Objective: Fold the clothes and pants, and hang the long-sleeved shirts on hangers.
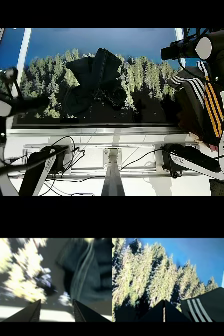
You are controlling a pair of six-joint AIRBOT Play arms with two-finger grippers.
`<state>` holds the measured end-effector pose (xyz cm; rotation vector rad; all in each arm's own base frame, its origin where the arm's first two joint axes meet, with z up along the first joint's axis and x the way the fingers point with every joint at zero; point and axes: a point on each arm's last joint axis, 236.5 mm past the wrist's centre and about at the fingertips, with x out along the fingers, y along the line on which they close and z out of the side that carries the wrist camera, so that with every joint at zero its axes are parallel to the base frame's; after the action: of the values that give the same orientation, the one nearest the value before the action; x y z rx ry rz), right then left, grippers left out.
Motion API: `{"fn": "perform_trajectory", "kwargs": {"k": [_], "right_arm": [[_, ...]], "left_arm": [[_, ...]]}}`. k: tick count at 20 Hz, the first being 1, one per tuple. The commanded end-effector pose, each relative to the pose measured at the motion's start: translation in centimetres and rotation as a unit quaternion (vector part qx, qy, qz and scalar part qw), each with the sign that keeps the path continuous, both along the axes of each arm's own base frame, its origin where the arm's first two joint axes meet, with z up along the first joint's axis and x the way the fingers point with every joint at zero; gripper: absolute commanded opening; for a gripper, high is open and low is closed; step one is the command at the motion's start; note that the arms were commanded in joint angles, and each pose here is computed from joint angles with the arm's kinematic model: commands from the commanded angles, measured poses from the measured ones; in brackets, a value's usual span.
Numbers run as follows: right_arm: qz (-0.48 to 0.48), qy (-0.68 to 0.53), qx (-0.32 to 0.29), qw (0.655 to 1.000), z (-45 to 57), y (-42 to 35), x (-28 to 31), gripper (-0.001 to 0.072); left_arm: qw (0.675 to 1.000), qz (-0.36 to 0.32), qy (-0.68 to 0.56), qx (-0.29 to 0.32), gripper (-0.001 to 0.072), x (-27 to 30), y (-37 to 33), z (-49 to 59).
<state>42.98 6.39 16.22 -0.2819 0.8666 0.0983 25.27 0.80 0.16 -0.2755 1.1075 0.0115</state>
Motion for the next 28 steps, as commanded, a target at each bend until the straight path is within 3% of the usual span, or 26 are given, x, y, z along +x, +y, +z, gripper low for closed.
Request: {"fn": "perform_trajectory", "kwargs": {"k": [1,3,8,13,17,20,22,27,28], "right_arm": [[0.000,0.000,0.000,1.000,0.0,0.0,0.0,0.0042],[0.000,0.000,0.000,1.000,0.0,0.0,0.0,0.0042],[0.000,0.000,0.000,1.000,0.0,0.0,0.0,0.0042],[0.000,0.000,0.000,1.000,0.0,0.0,0.0,0.0042],[0.000,0.000,0.000,1.000,0.0,0.0,0.0,0.0042],[0.000,0.000,0.000,1.000,0.0,0.0,0.0,0.0042],[0.000,0.000,0.000,1.000,0.0,0.0,0.0,0.0042],[0.000,0.000,0.000,1.000,0.0,0.0,0.0,0.0042],[0.000,0.000,0.000,1.000,0.0,0.0,0.0,0.0042]], "left_arm": [[0.992,0.031,0.056,-0.109,0.0426,-2.9,-3.4,-4.7],[0.990,0.015,0.081,-0.112,0.0636,-3.9,-3.8,-6.4],[0.989,-0.064,0.084,-0.099,0.0645,-3.1,-4.0,-8.8],[0.977,-0.129,0.072,-0.154,0.0642,-1.4,-6.6,-11.3],[0.976,-0.154,0.037,-0.152,0.0633,0.3,-6.7,-12.5],[0.972,-0.175,0.036,-0.152,0.0475,0.0,-7.1,-12.5],[0.966,-0.188,0.046,-0.170,0.0456,-0.8,-7.9,-12.2],[0.963,-0.194,0.052,-0.180,0.0028,-1.2,-8.3,-12.0],[0.963,-0.195,0.051,-0.180,0.0027,-1.2,-8.3,-12.0]]}}
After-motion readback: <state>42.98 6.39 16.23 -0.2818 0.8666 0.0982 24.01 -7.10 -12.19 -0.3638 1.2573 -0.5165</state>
